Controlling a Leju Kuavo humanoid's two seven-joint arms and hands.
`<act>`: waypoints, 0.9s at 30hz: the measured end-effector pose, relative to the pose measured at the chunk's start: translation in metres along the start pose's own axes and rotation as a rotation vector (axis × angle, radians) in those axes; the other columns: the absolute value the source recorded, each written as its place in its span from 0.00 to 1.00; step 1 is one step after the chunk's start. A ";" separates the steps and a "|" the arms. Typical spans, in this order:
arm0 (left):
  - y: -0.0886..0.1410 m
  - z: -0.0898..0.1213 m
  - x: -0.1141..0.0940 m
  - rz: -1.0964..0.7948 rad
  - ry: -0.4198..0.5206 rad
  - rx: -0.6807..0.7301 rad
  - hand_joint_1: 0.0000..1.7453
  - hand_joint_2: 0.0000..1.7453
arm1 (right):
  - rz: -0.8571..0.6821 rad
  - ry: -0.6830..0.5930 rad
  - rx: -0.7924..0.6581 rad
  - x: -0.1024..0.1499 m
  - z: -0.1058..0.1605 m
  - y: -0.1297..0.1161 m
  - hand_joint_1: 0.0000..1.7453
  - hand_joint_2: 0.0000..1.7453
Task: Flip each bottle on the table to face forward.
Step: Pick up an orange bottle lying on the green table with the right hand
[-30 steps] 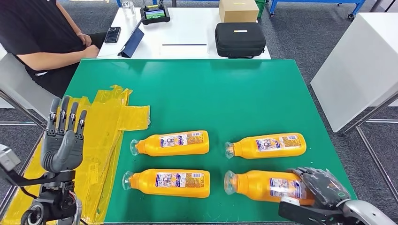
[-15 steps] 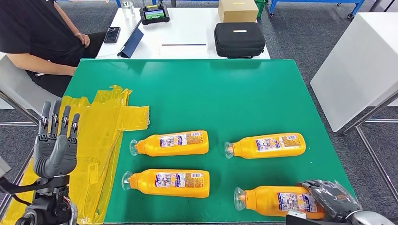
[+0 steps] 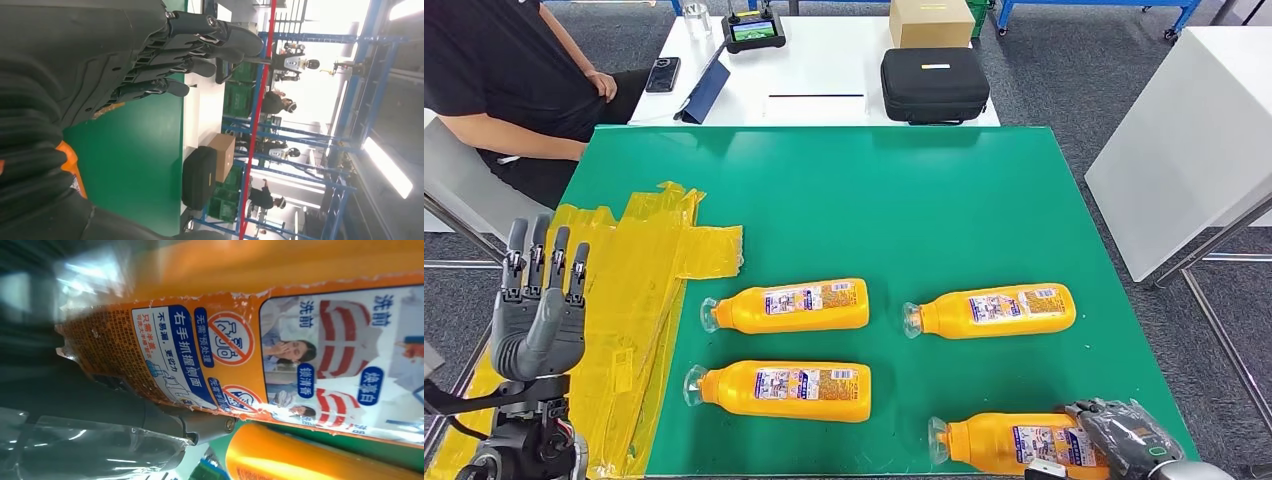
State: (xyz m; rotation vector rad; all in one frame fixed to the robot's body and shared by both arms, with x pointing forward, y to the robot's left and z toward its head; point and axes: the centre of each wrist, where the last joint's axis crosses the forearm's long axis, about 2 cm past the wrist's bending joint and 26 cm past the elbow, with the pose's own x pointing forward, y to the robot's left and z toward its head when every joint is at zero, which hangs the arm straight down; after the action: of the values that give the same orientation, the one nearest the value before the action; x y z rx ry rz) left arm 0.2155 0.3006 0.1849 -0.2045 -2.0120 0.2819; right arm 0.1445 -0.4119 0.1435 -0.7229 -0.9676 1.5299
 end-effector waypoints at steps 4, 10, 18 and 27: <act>0.000 0.001 0.000 -0.001 -0.001 0.005 0.00 1.00 | -0.038 -0.016 -0.011 -0.002 -0.001 0.003 1.00 1.00; 0.001 0.005 0.000 -0.003 0.003 0.007 0.00 1.00 | -0.142 -0.062 -0.053 -0.012 0.004 -0.003 1.00 1.00; 0.002 0.013 0.004 -0.019 0.006 0.007 0.00 1.00 | -0.153 -0.069 -0.117 -0.041 0.021 -0.028 1.00 1.00; 0.003 0.023 0.008 -0.023 0.007 0.010 0.00 1.00 | -0.123 -0.044 -0.147 -0.055 0.039 -0.042 1.00 1.00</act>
State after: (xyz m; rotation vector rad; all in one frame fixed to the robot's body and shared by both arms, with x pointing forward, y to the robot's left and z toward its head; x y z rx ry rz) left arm 0.1912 0.3027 0.1814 -0.1763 -2.0040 0.2762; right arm 0.1413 -0.4722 0.1954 -0.7223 -1.1458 1.3829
